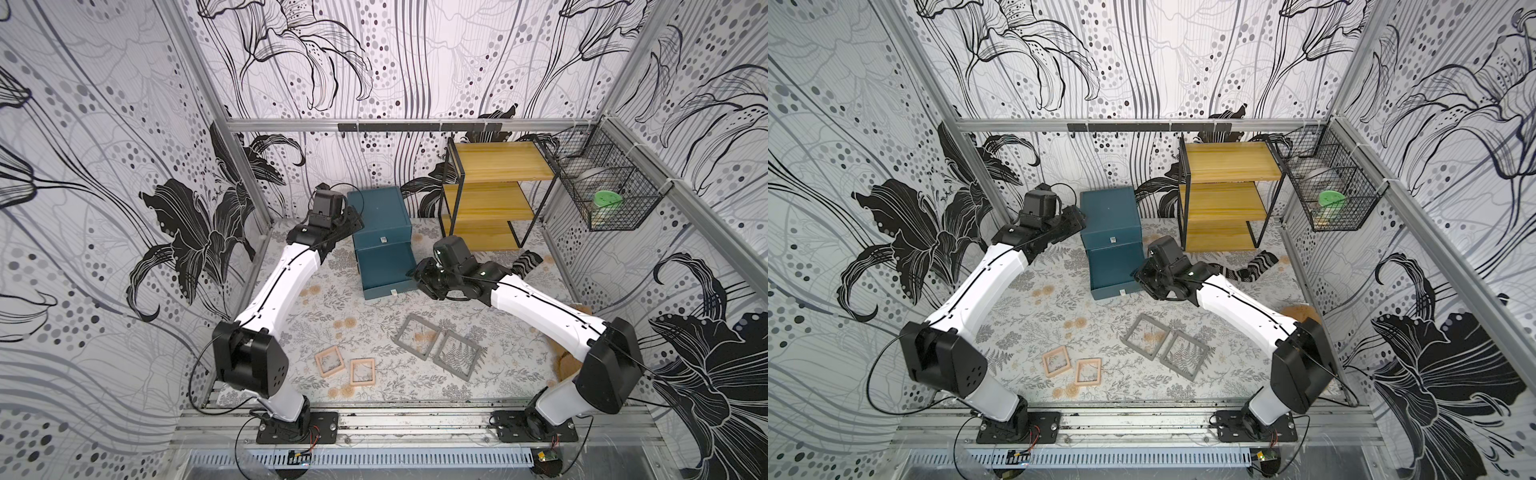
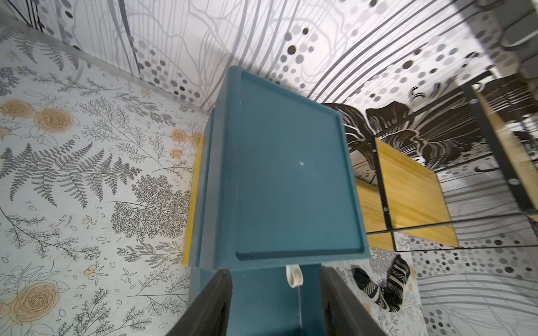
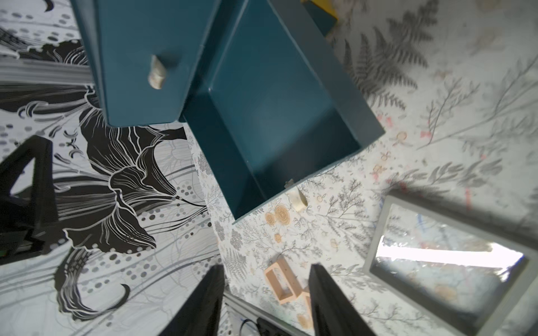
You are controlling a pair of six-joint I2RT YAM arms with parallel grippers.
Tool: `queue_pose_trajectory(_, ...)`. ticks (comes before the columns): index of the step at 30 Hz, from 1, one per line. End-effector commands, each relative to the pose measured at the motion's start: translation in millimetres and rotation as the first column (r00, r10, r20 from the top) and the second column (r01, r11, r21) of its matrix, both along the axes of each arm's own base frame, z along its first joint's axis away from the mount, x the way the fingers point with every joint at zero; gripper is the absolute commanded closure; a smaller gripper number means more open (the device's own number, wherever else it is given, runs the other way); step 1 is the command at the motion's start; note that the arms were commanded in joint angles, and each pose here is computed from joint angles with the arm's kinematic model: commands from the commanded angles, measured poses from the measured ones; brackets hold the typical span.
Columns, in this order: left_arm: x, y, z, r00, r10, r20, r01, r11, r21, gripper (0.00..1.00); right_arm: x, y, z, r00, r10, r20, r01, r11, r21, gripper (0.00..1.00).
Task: Place the brooch boxes into the drawer by color
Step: Pick up the brooch box from the center of the board.
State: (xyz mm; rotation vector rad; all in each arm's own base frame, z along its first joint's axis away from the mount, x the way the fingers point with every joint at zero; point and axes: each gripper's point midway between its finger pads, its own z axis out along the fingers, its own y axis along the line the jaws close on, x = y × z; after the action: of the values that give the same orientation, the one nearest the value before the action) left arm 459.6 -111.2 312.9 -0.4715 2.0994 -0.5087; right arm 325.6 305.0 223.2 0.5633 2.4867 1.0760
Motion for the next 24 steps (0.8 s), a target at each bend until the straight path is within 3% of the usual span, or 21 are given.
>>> queue_pose_trajectory(1,-25,-3,1,1.0,-0.002,0.005,0.002,1.0,0.01,0.47,-7,-25,7,0.985,0.098,0.142,-0.075,0.984,-0.16,0.48)
queue_pose_trajectory(10,-113,-28,-13,0.986,-0.165,-0.006,0.165,0.985,-0.057,0.52,-36,-57,3,0.917,0.317,0.243,-0.21,0.9,-0.381,0.56)
queue_pose_trajectory(18,-191,-71,-37,0.924,-0.381,0.002,0.377,0.914,-0.153,0.58,-56,-70,-20,0.869,0.45,0.205,-0.311,0.82,-0.481,0.66)
queue_pose_trajectory(24,-228,-84,-67,0.911,-0.411,-0.018,0.403,0.9,-0.166,0.6,-63,-83,-47,0.84,0.52,0.154,-0.354,0.741,-0.571,0.67)
